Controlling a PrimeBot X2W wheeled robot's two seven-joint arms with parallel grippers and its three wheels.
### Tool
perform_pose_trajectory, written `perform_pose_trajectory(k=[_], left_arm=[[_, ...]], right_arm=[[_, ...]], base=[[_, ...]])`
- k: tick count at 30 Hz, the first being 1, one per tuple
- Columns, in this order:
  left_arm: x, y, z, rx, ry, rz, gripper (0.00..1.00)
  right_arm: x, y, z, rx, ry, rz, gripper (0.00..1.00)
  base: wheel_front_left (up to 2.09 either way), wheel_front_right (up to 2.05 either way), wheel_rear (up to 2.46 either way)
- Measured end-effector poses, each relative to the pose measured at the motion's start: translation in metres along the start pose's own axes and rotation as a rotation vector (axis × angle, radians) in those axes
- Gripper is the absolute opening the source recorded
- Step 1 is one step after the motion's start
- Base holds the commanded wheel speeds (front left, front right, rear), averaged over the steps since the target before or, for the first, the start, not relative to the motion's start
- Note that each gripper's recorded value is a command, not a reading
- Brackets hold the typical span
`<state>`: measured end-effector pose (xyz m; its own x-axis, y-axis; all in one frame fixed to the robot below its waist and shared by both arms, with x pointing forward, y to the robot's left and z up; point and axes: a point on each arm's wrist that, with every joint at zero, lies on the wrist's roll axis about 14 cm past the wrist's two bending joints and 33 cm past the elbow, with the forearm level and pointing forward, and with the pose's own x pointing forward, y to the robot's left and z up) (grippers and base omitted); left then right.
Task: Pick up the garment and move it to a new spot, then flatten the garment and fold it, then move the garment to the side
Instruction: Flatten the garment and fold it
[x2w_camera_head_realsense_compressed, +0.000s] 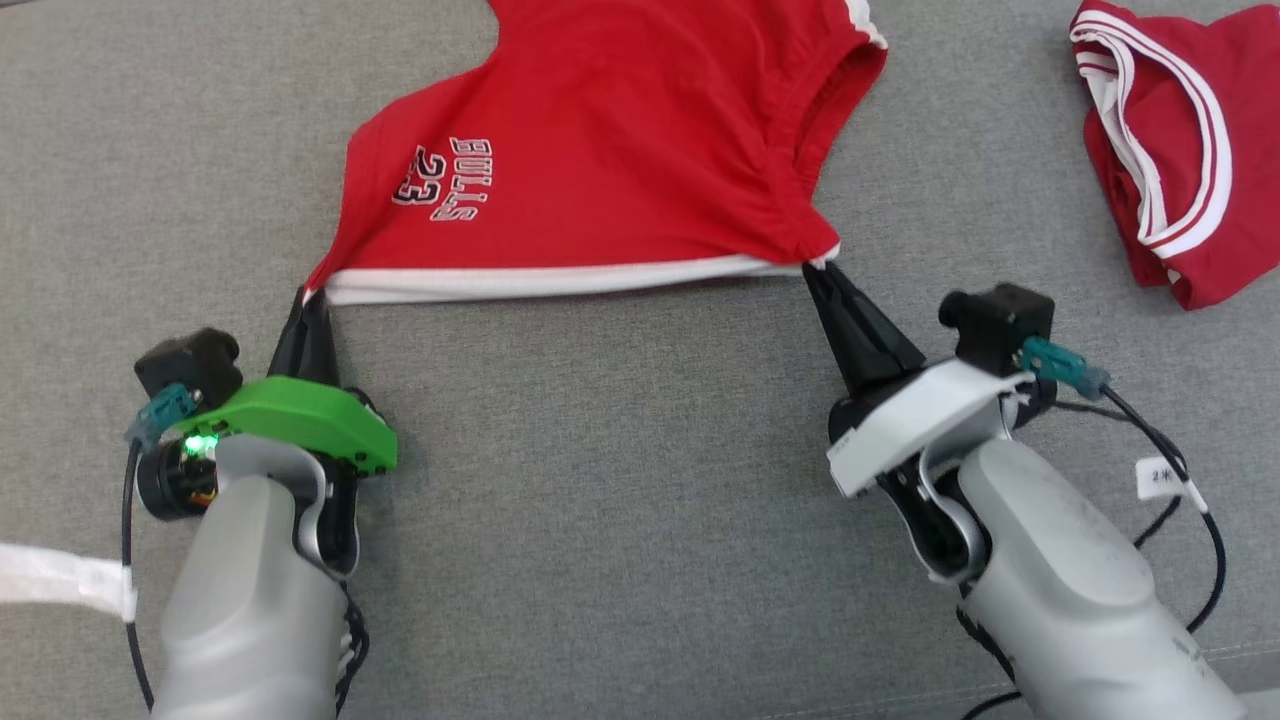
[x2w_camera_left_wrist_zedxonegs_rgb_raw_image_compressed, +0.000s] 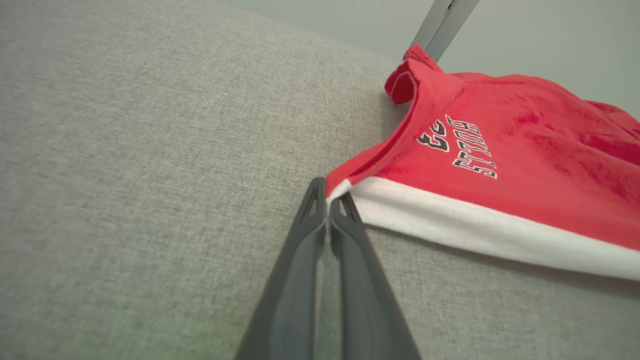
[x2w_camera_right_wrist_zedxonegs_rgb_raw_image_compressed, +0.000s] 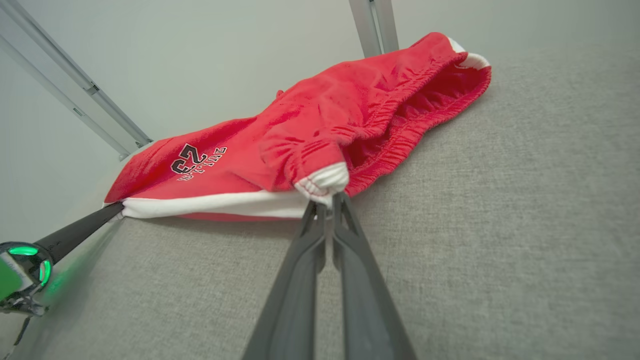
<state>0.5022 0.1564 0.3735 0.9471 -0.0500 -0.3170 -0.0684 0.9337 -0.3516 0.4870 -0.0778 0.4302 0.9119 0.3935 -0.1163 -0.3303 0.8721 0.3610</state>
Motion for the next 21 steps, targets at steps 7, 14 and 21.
perform_pose_trajectory(k=[7, 14, 21], left_arm=[[-0.057, 0.017, -0.001, 0.054, -0.057, 0.009, 0.0], [-0.109, 0.022, 0.013, 0.061, -0.125, 0.046, 0.0], [-0.125, 0.007, 0.042, 0.051, -0.167, 0.031, 0.0]], right_arm=[[-0.064, 0.015, -0.007, 0.014, -0.022, 0.008, 0.0], [-0.118, 0.032, -0.012, 0.092, -0.044, -0.031, 0.0], [-0.134, 0.04, -0.007, 0.117, -0.037, -0.041, 0.0]], base=[[0.0, 0.0, 0.0], [0.0, 0.0, 0.0], [0.0, 0.0, 0.0]])
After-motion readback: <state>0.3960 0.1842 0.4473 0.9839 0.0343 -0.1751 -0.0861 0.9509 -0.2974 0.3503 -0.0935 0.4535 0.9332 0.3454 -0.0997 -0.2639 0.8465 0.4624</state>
